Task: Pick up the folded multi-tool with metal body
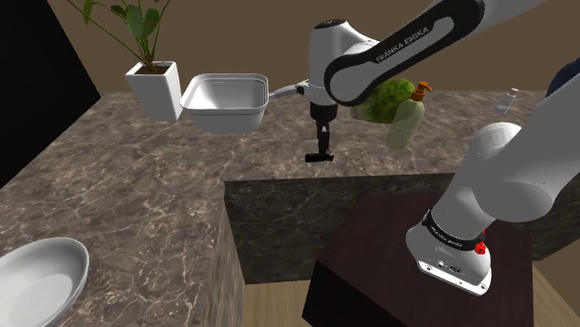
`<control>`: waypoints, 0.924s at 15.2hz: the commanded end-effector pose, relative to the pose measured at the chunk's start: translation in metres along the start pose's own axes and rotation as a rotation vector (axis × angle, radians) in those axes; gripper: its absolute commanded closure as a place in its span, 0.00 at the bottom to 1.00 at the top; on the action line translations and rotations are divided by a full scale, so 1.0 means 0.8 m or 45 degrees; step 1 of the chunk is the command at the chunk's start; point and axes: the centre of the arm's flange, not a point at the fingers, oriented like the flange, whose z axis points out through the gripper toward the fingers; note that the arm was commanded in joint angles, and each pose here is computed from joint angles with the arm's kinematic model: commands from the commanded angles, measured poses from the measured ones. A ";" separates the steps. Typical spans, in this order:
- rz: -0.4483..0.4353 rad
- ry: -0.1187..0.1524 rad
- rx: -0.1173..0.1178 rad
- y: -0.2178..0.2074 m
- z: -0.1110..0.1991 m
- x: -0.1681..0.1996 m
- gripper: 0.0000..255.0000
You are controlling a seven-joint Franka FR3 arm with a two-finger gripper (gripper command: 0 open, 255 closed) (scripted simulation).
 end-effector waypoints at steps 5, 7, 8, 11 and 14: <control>-0.018 -0.001 -0.005 -0.001 0.039 0.006 0.00; -0.018 -0.001 -0.004 -0.001 0.050 0.007 0.00; -0.018 -0.001 -0.005 -0.001 0.050 0.007 0.00; -0.018 -0.001 -0.004 -0.002 0.049 0.007 1.00; -0.018 -0.001 -0.005 -0.002 0.049 0.007 1.00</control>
